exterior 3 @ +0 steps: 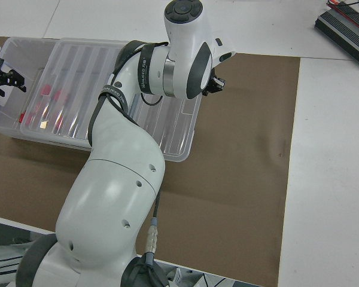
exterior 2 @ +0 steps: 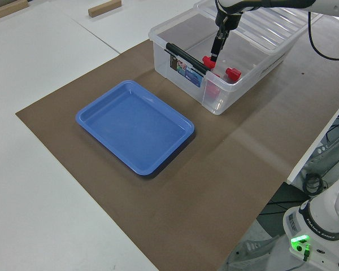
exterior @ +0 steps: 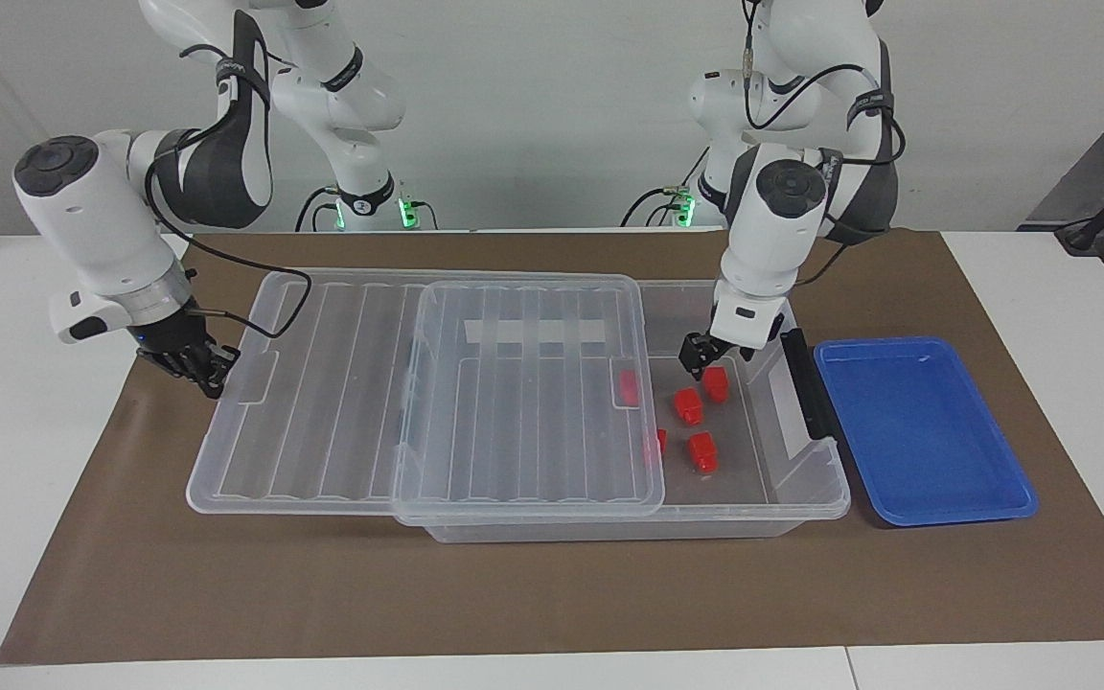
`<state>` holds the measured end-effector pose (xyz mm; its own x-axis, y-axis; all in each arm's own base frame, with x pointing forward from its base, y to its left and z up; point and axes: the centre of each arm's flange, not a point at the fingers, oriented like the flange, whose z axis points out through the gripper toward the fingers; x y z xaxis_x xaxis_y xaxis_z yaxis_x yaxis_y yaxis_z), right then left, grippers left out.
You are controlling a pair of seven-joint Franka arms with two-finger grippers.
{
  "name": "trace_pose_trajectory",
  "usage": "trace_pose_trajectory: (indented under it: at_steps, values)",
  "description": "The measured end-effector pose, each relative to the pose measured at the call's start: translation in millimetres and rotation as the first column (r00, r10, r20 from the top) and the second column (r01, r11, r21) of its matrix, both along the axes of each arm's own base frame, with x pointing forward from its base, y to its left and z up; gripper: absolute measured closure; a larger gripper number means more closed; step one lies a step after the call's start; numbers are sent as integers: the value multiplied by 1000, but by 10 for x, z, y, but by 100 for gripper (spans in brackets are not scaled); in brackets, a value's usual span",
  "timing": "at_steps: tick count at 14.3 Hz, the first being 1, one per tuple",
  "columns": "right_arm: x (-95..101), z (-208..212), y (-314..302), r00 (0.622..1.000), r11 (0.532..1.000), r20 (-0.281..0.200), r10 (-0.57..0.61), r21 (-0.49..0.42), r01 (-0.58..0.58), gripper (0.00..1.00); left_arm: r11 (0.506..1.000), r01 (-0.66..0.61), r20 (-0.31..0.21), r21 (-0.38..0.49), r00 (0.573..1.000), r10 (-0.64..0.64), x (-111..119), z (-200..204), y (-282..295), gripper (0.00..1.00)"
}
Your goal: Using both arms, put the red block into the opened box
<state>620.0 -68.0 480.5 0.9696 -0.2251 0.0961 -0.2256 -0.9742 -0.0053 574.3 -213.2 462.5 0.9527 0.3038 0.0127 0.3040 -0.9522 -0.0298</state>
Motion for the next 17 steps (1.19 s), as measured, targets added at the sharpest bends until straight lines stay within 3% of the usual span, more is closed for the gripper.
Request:
trace_pose_trajectory:
  at_steps: [4, 8, 12, 17]
  values:
    - [18, 0, 180, 1000, 1000, 0, 29, 0, -29, 99, 1000, 24, -12, 15, 1000, -24, 134, 420, 300, 0]
    - [42, 4, 485, 997, 997, 6, 78, 0, -78, 99, 986, 167, -68, 22, 984, -165, 301, 608, 1228, 0]
    - [45, 0, 758, 993, 993, 6, 122, 1, -122, 99, 948, 319, -98, 1, 943, -318, 300, 698, 2201, 0]
    - [23, -7, 1111, 984, 984, -2, 178, 2, -178, 99, 878, 479, -109, -13, 872, -477, 256, 718, 2781, 0]
